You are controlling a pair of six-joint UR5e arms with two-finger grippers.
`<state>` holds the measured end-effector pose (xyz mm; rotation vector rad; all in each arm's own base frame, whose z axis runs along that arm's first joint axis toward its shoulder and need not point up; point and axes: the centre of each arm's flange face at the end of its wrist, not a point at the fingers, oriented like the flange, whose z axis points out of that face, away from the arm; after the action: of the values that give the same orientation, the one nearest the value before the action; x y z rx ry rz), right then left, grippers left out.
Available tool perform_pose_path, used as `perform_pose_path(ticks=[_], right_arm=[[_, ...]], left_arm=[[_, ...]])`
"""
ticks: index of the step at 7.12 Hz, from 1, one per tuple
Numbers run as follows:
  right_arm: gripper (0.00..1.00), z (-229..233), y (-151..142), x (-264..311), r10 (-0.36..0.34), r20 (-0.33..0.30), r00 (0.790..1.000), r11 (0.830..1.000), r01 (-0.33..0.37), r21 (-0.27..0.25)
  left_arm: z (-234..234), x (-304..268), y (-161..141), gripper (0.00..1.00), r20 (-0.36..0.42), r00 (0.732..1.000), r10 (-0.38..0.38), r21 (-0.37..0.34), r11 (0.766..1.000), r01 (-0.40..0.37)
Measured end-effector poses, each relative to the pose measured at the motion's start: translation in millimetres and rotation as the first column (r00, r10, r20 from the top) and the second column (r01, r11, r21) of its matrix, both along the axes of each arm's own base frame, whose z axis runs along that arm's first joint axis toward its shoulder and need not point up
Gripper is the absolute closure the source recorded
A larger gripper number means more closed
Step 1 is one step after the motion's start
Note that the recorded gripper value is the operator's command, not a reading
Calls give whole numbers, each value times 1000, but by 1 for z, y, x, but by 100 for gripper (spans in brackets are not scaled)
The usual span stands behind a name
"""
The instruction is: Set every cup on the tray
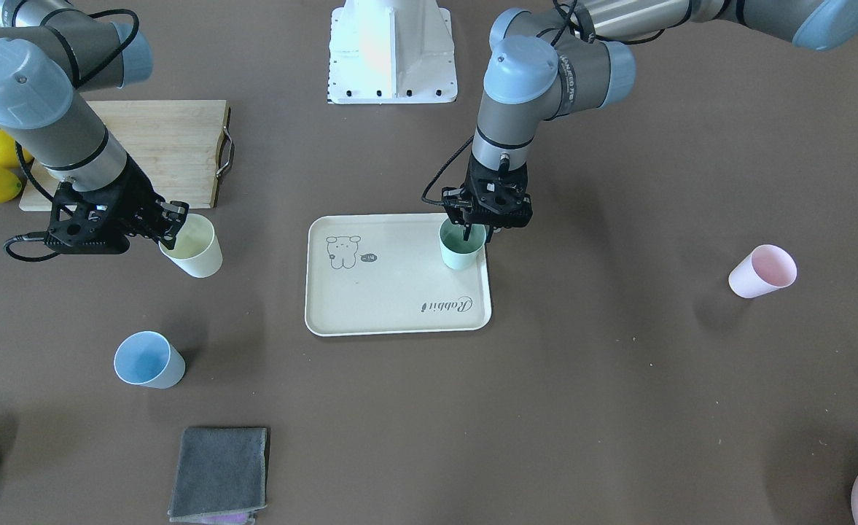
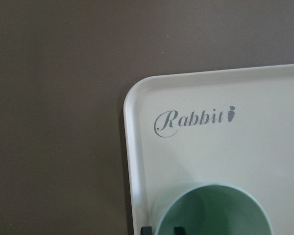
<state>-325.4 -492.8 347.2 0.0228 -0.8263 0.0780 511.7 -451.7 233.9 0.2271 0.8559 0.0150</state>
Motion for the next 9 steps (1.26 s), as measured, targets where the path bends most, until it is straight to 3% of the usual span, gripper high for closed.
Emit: perform_pose_path(ticks=[2, 4, 7, 9], right_arm=[[100, -39, -4, -4, 3, 14, 1000, 1000, -3, 0], [100, -85, 0, -29, 35, 34, 999, 998, -33, -47], [100, -124, 24, -105, 100, 20, 995, 989, -97, -112], [100, -126, 30, -139, 112, -6, 994, 987, -112, -119]], left_arm=[[-24, -36, -13, 2, -53, 998, -25, 13, 1000, 26], [-31, -110, -56, 2, -87, 996, 2, 14, 1000, -1], [14, -247, -126, 2, 4, 997, 82, 81, 993, -82], [73, -322, -152, 2, 86, 987, 139, 120, 982, -149]])
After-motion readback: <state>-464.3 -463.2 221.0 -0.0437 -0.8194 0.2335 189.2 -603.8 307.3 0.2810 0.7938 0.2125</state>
